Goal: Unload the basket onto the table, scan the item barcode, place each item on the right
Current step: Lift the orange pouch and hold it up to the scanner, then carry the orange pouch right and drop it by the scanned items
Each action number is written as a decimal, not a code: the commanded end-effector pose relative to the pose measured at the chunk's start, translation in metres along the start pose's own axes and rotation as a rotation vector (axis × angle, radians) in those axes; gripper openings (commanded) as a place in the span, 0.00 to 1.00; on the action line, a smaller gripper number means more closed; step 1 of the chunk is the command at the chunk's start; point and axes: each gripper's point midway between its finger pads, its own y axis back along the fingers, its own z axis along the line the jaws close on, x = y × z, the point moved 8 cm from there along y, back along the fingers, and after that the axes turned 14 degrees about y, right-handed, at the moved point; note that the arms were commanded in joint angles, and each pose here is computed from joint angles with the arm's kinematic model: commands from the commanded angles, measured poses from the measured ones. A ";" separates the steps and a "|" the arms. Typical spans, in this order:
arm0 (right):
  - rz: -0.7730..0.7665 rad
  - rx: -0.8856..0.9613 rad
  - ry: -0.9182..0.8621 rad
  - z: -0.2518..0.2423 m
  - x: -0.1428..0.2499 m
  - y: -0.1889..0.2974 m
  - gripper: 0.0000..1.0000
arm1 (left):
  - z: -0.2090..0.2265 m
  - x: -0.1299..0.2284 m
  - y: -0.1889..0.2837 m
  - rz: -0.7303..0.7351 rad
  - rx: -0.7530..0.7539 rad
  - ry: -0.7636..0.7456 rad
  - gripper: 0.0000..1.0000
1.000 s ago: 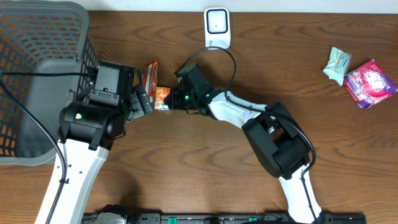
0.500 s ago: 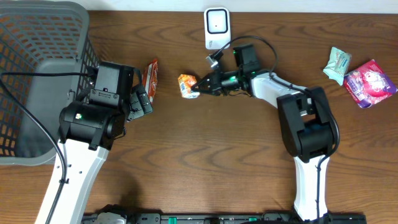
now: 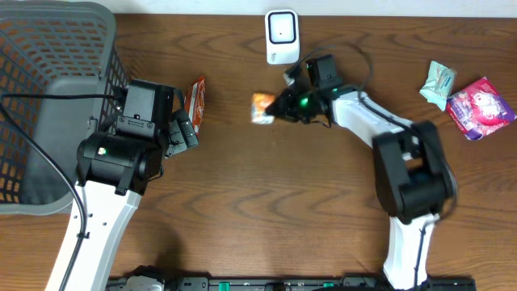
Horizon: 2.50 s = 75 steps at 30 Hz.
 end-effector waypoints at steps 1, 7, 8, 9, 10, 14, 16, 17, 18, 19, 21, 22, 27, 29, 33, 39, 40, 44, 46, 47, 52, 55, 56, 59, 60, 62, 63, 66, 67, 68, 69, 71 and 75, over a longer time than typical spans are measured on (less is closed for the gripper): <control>-0.317 0.544 0.191 0.012 -0.048 0.075 0.01 | 0.000 -0.001 0.000 0.005 0.001 0.019 0.98; -0.497 1.032 0.448 0.028 -0.075 0.120 0.01 | 0.000 -0.001 0.000 0.004 0.000 0.019 0.98; -0.499 1.061 0.499 0.028 -0.078 0.116 0.01 | 0.000 -0.001 0.000 0.004 0.000 0.019 0.98; -0.512 1.065 0.534 0.026 -0.083 0.107 0.01 | 0.000 -0.001 0.000 0.004 0.001 0.020 0.98; -0.526 1.063 0.538 0.024 -0.085 0.103 0.01 | 0.000 -0.001 0.000 0.004 0.000 0.019 0.98; -0.584 1.044 0.549 0.021 -0.094 0.083 0.01 | 0.000 -0.001 0.000 0.005 0.001 0.019 0.98; -0.603 1.002 0.569 0.027 -0.105 0.073 0.01 | 0.000 -0.001 0.000 0.005 0.001 0.019 0.98; -0.612 0.984 0.577 0.032 -0.112 0.070 0.01 | 0.000 -0.001 0.000 0.004 0.001 0.020 0.98; -0.620 0.974 0.581 0.034 -0.118 0.068 0.01 | 0.000 -0.001 0.000 0.005 0.001 0.019 0.98; -0.629 0.971 0.582 0.037 -0.126 0.067 0.01 | 0.000 -0.001 0.000 0.004 0.000 0.019 0.98; -0.633 0.970 0.581 0.042 -0.141 0.066 0.01 | 0.000 -0.001 0.000 0.005 0.001 0.019 0.98; -0.629 0.969 0.579 0.042 -0.146 0.064 0.01 | 0.000 -0.001 0.000 0.005 0.001 0.019 0.98; -0.546 0.953 0.583 0.039 -0.162 0.046 0.01 | 0.000 -0.001 0.000 0.004 0.000 0.019 0.98; -0.521 0.953 0.560 0.033 -0.161 0.041 0.01 | 0.000 -0.001 0.000 0.004 0.000 0.019 0.98; -0.469 0.924 0.543 0.027 -0.155 0.033 0.01 | 0.000 -0.001 0.000 0.004 0.000 0.019 0.98; -0.577 1.060 0.360 0.018 -0.163 0.080 0.01 | 0.000 -0.001 0.000 0.004 0.001 0.020 0.98; -0.586 1.095 0.323 0.012 -0.163 0.094 0.01 | 0.000 -0.001 0.000 0.004 0.000 0.019 0.98; -0.531 1.216 0.217 -0.024 -0.158 0.146 0.01 | 0.000 -0.001 0.000 0.005 0.001 0.019 0.98; -0.461 1.275 0.153 -0.053 -0.149 0.172 0.01 | 0.000 -0.001 0.000 0.005 0.001 0.019 0.98; -0.426 1.306 0.123 -0.066 -0.144 0.183 0.01 | 0.000 -0.001 0.000 0.005 0.001 0.019 0.98; -0.228 1.452 -0.045 -0.132 -0.107 0.239 0.01 | 0.000 -0.001 0.000 0.005 0.001 0.019 0.98; -0.153 1.425 -0.101 -0.161 -0.090 0.265 0.01 | 0.000 -0.001 0.000 0.005 0.001 0.019 0.98; -0.142 1.414 -0.116 -0.167 -0.086 0.271 0.01 | 0.000 -0.001 0.000 0.005 0.001 0.019 0.98; -0.118 1.419 -0.185 -0.187 -0.072 0.293 0.01 | 0.000 -0.001 0.000 0.005 0.001 0.019 0.98; -0.115 1.424 -0.208 -0.192 -0.068 0.300 0.01 | 0.000 -0.001 0.000 0.005 0.001 0.019 0.98; -0.112 1.417 -0.241 -0.201 -0.061 0.308 0.07 | 0.000 -0.001 0.000 0.004 0.000 0.019 0.98; -0.112 1.397 -0.255 -0.205 -0.058 0.311 0.20 | 0.000 -0.001 0.000 0.005 0.001 0.019 0.98; -0.111 1.315 -0.282 -0.212 -0.051 0.315 0.68 | 0.000 -0.001 0.000 0.005 0.001 0.019 0.98; -0.109 1.294 -0.287 -0.213 -0.050 0.315 0.80 | 0.000 -0.001 0.000 0.004 0.000 0.019 0.98; -0.107 1.274 -0.294 -0.214 -0.048 0.315 0.84 | 0.000 -0.001 0.000 0.004 0.000 0.019 0.98; -0.104 1.256 -0.298 -0.215 -0.046 0.315 0.86 | 0.000 -0.001 0.000 0.005 0.001 0.019 0.98; -0.098 1.223 -0.302 -0.215 -0.045 0.314 0.88 | 0.000 -0.001 0.000 0.005 0.001 0.019 0.98; -0.106 1.110 -0.286 -0.209 -0.048 0.301 0.91 | 0.000 -0.001 0.000 0.004 0.000 0.019 0.98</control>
